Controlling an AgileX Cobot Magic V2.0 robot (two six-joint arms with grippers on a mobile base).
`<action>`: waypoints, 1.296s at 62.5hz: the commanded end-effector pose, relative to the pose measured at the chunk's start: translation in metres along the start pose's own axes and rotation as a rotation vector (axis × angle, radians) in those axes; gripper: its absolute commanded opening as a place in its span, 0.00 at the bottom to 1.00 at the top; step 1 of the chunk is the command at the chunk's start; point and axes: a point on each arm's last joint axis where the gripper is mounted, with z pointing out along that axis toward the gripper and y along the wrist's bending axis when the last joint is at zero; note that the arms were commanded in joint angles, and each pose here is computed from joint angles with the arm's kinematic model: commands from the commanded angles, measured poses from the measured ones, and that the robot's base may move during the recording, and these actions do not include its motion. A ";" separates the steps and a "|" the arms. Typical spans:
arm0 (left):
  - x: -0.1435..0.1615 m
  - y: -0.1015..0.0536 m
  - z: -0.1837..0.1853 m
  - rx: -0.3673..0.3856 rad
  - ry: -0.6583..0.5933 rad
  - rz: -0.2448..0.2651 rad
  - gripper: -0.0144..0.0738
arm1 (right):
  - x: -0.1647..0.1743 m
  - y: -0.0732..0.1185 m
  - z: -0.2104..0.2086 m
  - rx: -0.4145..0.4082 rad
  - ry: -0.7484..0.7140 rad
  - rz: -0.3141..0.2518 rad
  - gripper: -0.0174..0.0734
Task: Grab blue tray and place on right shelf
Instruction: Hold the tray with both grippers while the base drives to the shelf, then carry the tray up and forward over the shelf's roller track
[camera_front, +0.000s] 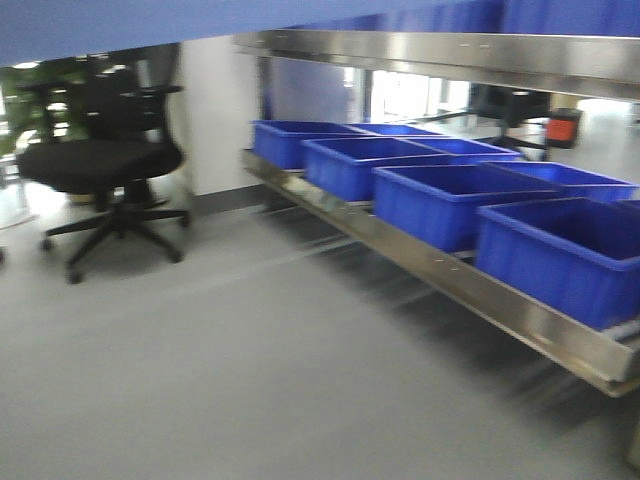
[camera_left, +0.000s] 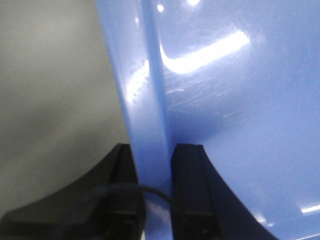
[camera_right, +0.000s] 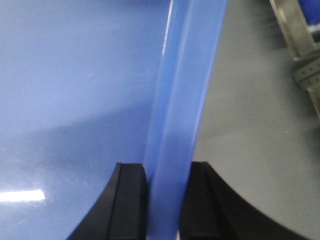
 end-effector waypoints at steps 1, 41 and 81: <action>0.011 -0.009 -0.014 0.061 0.066 0.060 0.11 | 0.002 0.002 -0.019 -0.052 -0.021 -0.005 0.25; 0.011 -0.009 -0.014 0.061 0.066 0.060 0.11 | 0.002 0.002 -0.019 -0.052 -0.021 -0.005 0.25; 0.011 -0.009 -0.014 0.061 0.066 0.060 0.11 | 0.002 0.002 -0.019 -0.052 -0.021 -0.005 0.25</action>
